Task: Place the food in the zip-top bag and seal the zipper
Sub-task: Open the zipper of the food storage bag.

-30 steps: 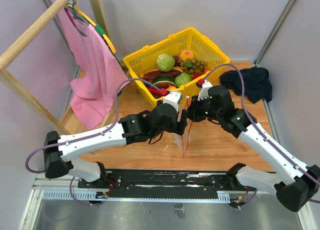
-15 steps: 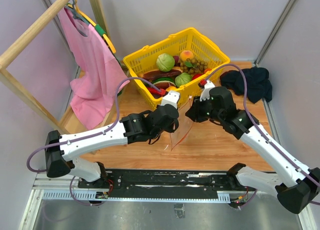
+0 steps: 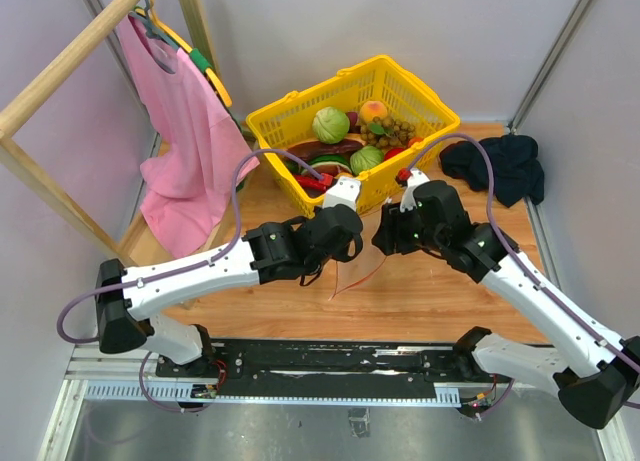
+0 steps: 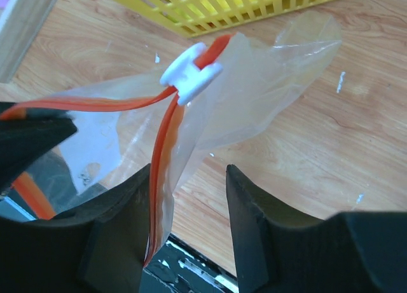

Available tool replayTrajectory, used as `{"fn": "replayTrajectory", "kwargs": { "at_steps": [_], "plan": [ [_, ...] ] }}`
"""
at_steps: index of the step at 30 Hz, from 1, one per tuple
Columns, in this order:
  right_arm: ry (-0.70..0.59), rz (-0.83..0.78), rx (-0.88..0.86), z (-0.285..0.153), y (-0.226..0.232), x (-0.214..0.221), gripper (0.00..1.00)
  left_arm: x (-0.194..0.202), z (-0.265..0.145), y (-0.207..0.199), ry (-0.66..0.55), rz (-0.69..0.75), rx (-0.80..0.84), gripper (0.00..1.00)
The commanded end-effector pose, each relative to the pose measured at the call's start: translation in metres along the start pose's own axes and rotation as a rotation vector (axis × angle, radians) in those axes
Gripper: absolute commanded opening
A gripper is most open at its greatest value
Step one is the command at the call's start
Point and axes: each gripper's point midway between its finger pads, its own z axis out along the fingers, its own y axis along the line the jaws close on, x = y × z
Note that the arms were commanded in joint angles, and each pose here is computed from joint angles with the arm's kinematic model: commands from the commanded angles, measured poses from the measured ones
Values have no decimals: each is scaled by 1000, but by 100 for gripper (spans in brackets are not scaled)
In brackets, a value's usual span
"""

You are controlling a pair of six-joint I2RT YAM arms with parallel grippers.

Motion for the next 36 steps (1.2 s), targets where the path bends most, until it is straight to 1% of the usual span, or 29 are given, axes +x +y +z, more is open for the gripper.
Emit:
{"fn": "replayTrajectory", "kwargs": {
  "at_steps": [1,3,4,7,11,14,17,21,24,30,33,36],
  "plan": [
    [-6,-46,83,-13,-11,-2,48,-16,-8,9,-19,-25,-63,0],
    [-9,-60,104,-16,-15,-2,45,-17,-13,15,-9,-22,-86,0],
    [-12,-66,110,-17,-16,-3,41,-18,-15,18,-7,-20,-95,0],
    [-4,-81,118,-15,-19,-2,29,-17,-24,25,6,-21,-105,0],
    [18,-102,122,-8,-20,1,15,-14,-36,35,28,-22,-121,0],
    [27,-122,129,-5,-22,0,7,-10,-43,44,47,-20,-133,0],
    [23,-134,148,-5,-26,0,5,-6,-46,48,55,-31,-129,0],
    [18,-141,150,-6,-26,-2,4,0,-40,40,65,-62,-52,0],
    [-4,-150,114,-7,-21,-4,5,-1,-37,34,51,-81,-5,0],
    [-66,-152,-18,-5,1,-7,14,0,-35,34,58,-76,6,0],
    [-71,-161,-80,-2,11,-7,22,2,-37,40,65,-69,-16,0],
    [-78,-170,-99,-2,16,-12,28,0,-42,47,63,-66,-29,0]
  ]
}}
